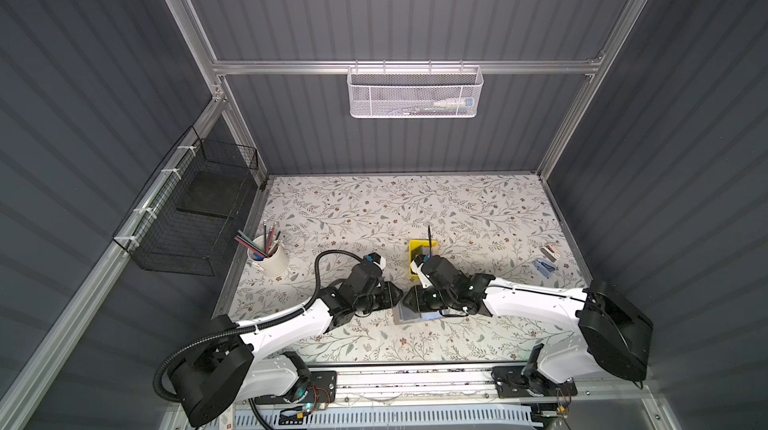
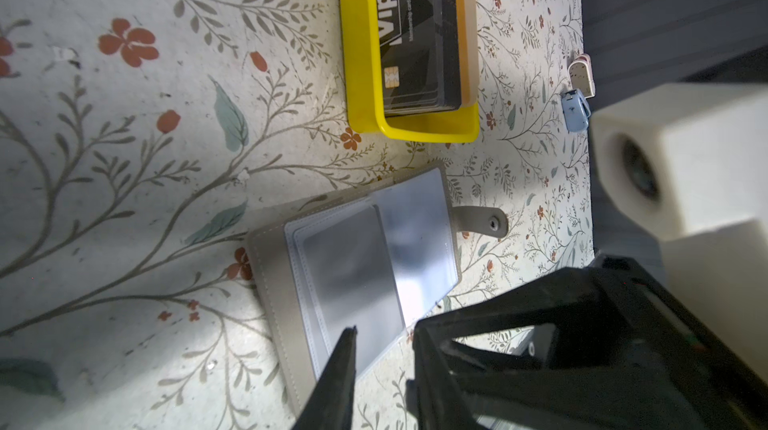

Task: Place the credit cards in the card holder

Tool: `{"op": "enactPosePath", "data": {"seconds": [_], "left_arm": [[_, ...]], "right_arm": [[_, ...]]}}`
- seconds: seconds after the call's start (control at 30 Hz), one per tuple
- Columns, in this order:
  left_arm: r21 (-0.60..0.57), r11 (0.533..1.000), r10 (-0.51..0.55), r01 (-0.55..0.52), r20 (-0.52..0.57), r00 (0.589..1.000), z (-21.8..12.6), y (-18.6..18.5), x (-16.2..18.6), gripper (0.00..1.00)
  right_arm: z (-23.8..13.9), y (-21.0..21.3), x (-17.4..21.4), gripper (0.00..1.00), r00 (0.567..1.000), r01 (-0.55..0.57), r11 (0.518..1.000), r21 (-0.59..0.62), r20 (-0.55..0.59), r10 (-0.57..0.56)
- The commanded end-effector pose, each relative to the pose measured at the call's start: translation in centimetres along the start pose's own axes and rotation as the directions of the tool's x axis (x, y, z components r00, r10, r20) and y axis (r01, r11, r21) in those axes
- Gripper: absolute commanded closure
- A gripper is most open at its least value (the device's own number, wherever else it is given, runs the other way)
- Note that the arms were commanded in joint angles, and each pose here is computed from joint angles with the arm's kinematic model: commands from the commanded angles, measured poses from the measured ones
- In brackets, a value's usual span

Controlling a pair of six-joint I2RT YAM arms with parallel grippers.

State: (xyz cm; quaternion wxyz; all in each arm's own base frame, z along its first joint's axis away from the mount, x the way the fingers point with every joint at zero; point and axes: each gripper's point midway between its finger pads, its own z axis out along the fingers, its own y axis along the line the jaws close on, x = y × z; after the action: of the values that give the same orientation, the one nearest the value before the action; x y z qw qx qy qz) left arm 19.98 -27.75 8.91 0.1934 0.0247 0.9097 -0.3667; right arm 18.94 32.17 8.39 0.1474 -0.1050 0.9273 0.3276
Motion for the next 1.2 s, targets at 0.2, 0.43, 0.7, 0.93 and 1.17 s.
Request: {"op": "enactPosePath", "data": {"seconds": [0.2,0.43,0.7,0.93,1.17], "left_arm": [[0.033,0.998,0.044,-0.044,0.007,0.999,-0.1,-1.3,-0.9,0.71],[0.032,0.999,0.035,-0.035,-0.012,0.999,0.2,-1.5,-0.9,0.72],[0.049,0.995,0.091,-0.092,0.023,0.996,-0.9,-3.1,-2.2,0.69],[0.034,0.988,0.150,-0.150,0.022,0.988,-1.4,-4.6,-3.4,0.64],[0.004,0.981,0.195,-0.195,0.011,0.981,-0.8,-5.2,-4.4,0.58]], "right_arm": [[-2.5,-1.4,-0.7,0.59,0.997,-0.010,0.996,0.090,0.081,0.002],[-5.7,-2.8,-2.0,0.29,0.985,-0.063,0.981,0.185,0.171,0.031],[-7.7,-4.7,-2.6,0.01,0.973,-0.061,0.963,0.263,0.232,-0.001],[-11.2,-6.2,-4.8,0.01,0.939,-0.079,0.958,0.274,0.343,-0.021],[-13.9,-8.4,-6.9,0.01,0.915,-0.166,0.966,0.196,0.396,0.077]]}}
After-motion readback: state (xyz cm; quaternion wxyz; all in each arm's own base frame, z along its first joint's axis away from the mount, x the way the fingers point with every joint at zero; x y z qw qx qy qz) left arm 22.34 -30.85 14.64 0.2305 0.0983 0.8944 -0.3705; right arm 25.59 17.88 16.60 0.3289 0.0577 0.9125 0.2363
